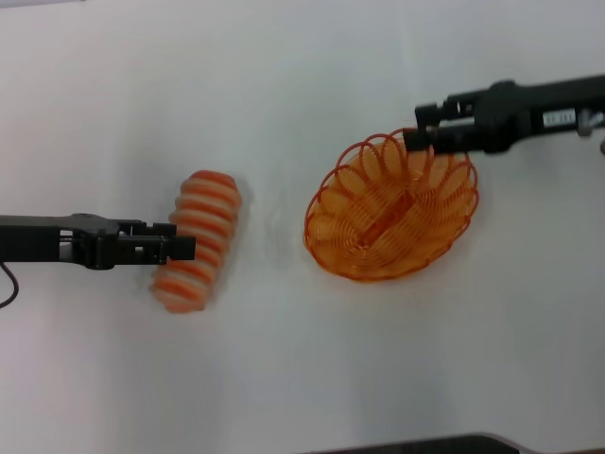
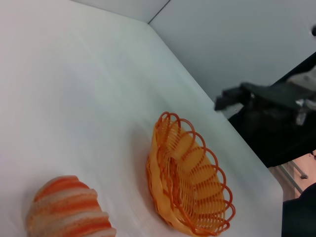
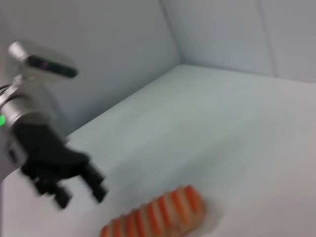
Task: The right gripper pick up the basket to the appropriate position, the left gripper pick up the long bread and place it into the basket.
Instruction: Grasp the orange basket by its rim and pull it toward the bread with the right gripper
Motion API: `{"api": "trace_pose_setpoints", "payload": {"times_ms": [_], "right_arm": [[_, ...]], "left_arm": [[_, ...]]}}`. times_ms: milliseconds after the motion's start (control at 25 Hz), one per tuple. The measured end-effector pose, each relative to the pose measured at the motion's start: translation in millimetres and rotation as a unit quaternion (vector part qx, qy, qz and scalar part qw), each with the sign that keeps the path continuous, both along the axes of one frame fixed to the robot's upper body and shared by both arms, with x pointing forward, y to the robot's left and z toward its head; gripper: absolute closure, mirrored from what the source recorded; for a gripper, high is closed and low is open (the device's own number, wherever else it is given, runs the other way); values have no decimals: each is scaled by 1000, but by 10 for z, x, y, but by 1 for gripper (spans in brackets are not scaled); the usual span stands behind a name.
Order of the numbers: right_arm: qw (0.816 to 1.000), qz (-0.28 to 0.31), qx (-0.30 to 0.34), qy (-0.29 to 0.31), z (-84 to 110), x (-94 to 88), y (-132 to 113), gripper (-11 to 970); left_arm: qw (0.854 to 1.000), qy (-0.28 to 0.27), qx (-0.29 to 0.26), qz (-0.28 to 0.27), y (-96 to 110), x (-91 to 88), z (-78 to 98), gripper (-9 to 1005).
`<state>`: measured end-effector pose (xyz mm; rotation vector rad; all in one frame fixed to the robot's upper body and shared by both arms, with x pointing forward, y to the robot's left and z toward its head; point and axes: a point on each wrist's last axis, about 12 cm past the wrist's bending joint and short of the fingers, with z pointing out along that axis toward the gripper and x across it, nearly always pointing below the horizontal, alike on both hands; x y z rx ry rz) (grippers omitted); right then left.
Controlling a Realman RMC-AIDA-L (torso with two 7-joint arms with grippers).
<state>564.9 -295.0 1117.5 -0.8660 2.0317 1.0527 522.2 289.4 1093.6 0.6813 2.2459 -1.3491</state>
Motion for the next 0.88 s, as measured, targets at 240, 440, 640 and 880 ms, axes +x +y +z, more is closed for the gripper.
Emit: {"api": "trace_pose_setpoints", "payload": {"times_ms": [240,440,640,880], "right_arm": [[996,-46,-56,44,237,329,-25,423],[982,-59,-164,79,376,522,1,428],[961,-62,-248,103,307,587,80,433],[954,-66,-271,112,197,596,161,439]], "left_arm": [[1000,-2,0,-1,-5,13,11,359],[1000,-5,1,-2,-7,21,14,358],[1000,-6,3,0,-12,29,7,358],[1000,-7,2,-1,-23,33,6,359]]}}
